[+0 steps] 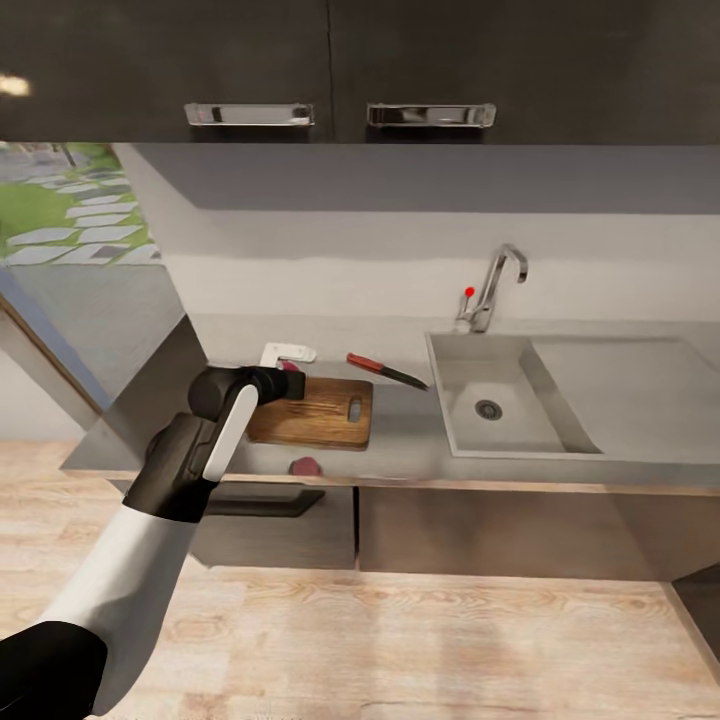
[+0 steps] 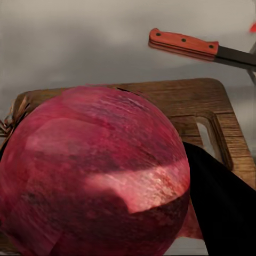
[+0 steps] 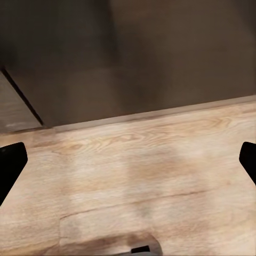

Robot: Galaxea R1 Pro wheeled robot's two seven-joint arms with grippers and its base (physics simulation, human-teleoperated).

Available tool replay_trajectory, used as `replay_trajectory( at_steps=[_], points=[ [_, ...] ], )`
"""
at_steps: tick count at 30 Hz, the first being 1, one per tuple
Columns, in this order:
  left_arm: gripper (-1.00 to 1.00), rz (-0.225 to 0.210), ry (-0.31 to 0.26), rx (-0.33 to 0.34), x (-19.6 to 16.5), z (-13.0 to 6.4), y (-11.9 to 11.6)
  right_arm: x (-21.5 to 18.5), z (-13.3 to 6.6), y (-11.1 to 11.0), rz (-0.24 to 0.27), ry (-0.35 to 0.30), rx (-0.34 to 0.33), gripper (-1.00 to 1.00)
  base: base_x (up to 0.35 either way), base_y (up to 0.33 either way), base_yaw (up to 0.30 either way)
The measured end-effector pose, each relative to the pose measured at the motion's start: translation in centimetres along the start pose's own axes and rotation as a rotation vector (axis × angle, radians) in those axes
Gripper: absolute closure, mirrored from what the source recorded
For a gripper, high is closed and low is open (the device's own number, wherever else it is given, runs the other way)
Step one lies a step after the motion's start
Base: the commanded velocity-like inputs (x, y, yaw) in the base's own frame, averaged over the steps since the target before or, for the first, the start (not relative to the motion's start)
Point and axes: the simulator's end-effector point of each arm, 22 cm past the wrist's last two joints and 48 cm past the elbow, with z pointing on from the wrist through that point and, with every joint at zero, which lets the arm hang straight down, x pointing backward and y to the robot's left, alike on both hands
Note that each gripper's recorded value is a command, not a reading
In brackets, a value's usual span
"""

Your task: In the kitchen, take the Vidalia onion out of the sink, dice it on the chopping board with the paring knife, put the diced onion into the bowl on the countertop, then place both the paring knife and the chopping board into the sink.

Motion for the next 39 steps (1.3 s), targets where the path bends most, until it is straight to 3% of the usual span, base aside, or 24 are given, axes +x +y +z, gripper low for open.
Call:
replay_trajectory(
  at_steps=[19,39],
  points=[
    [1.00,-0.004,0.037,0.002,1.6,1.3,0.0,0.4,-0.2,-0.1,-0.002,0.016,0.002,-1.00,0.134,-0.020,0.015],
    [1.00,-0.005,0.053,0.004,2.4,1.9,-0.1,0.7,-0.3,-0.1,-0.004,0.028,0.003,-1.00,-0.021,-0.019,0.000]
  ],
)
